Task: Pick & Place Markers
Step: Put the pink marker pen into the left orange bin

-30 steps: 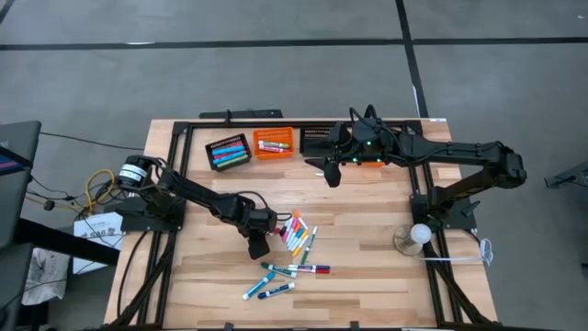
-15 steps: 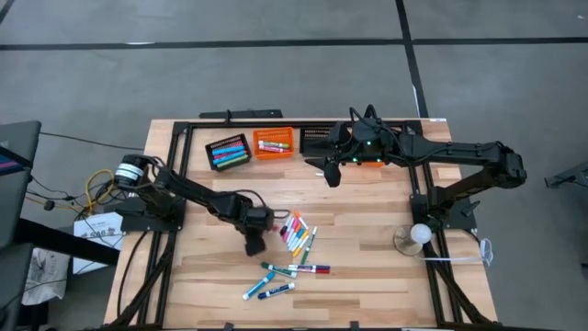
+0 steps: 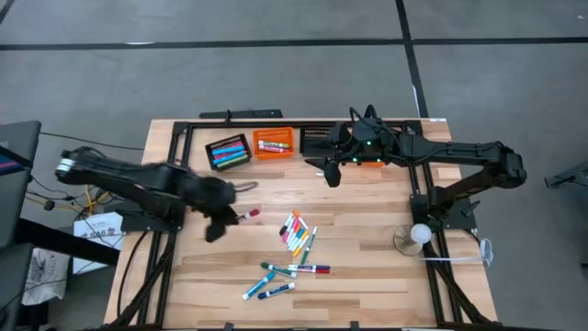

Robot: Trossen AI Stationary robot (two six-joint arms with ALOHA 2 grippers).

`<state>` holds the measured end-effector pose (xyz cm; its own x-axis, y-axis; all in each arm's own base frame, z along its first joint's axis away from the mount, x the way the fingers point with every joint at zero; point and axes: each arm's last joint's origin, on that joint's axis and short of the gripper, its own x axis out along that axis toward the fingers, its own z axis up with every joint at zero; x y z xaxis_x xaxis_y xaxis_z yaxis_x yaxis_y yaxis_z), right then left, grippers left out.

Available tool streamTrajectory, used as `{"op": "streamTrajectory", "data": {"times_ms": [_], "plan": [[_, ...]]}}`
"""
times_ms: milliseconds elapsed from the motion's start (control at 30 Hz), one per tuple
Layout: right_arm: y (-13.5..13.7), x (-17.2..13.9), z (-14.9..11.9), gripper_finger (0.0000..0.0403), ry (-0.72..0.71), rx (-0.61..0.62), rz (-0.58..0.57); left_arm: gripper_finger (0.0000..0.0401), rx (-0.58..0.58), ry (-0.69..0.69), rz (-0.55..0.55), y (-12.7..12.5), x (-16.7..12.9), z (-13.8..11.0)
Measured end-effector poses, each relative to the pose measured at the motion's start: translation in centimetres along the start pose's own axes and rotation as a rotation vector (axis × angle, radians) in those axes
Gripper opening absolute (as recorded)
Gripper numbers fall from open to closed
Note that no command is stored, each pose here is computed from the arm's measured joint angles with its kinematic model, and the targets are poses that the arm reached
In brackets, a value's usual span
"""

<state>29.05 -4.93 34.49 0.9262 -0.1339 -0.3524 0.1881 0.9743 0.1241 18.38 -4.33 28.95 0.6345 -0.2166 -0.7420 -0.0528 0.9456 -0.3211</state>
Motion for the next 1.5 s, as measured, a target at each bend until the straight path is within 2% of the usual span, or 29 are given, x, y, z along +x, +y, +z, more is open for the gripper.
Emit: {"op": "streamTrajectory", "data": {"times_ms": [267,533,733,867,1067,1233,1300,1500], "plan": [[0.0,0.0,0.0,0.0249,0.000,0.000,0.000,0.0058,0.059,-0.277,-0.275,-0.6,-6.6,-0.8],[-0.1,0.0,0.0,0.0249,0.000,0.001,-0.002,0.0058,0.287,-0.585,-0.595,-2.1,-10.4,0.4],[-0.1,0.0,0.0,0.0249,0.000,0.001,-0.003,0.0058,0.411,-0.777,-0.745,-3.0,-12.3,1.5],[-0.1,0.0,0.0,0.0249,0.000,0.001,-0.003,0.0060,0.485,-0.854,-0.766,-3.3,-12.8,1.7],[-0.1,0.0,0.0,0.0249,-0.001,0.001,-0.003,0.0061,0.508,-0.892,-0.764,-3.3,-13.1,1.8],[-0.1,0.0,0.0,0.0249,0.000,0.001,-0.003,0.0061,0.417,-0.888,-0.630,-3.3,-11.5,2.9],[-0.1,0.0,0.0,0.0249,0.000,0.001,-0.003,0.0061,0.365,-0.821,-0.544,-3.1,-9.7,3.4],[-0.1,0.0,0.0,0.0249,0.000,0.001,-0.002,0.0061,0.214,-0.447,-0.281,-0.7,-2.4,4.3]]}}
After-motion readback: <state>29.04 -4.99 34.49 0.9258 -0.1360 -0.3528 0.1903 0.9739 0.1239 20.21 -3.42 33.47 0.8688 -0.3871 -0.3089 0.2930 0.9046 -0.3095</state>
